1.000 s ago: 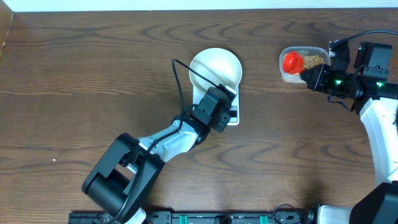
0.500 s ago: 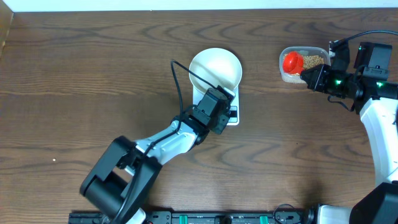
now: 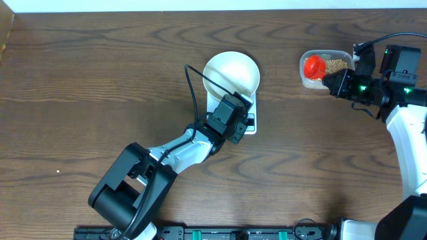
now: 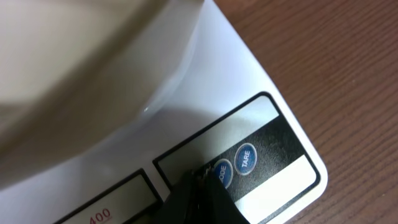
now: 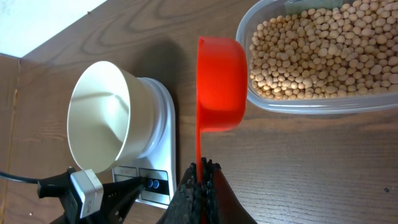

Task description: Scoop item into bowl and weigh 50g on scale

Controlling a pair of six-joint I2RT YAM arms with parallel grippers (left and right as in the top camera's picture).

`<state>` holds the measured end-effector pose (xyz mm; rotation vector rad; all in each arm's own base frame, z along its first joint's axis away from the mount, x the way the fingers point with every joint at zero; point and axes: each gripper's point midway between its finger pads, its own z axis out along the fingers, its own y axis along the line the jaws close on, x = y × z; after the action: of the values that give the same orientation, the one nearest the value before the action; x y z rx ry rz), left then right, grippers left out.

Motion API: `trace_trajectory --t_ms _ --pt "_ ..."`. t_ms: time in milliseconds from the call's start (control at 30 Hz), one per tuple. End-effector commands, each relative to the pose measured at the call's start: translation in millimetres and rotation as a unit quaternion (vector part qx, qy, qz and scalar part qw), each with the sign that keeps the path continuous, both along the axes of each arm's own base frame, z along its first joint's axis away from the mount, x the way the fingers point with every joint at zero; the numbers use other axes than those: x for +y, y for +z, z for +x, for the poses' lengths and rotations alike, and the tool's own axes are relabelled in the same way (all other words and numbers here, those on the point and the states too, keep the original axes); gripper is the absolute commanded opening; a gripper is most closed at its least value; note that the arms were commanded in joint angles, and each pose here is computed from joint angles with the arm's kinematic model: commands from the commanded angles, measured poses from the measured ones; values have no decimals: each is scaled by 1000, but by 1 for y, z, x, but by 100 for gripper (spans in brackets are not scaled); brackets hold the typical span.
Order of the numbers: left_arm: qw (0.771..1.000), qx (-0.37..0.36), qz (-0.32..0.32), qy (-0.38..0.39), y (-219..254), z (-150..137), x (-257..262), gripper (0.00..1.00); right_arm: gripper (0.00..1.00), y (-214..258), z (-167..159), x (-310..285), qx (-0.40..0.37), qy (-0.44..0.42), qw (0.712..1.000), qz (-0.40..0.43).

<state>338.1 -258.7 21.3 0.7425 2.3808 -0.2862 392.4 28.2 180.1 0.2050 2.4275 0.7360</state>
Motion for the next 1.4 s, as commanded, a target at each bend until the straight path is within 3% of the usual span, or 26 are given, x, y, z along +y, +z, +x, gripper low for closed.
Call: trace_trajectory --t_ms 0,833,1367 --pt "1000 -19 -5 -8 14 1 0 7 1 14 1 -2 -23 4 1000 -8" --pt "999 27 30 -8 -29 -9 8 7 1 14 1 -2 -22 3 1000 -9" --pt "997 -72 -39 -8 64 9 -5 7 1 14 2 -3 -24 2 1000 -11"
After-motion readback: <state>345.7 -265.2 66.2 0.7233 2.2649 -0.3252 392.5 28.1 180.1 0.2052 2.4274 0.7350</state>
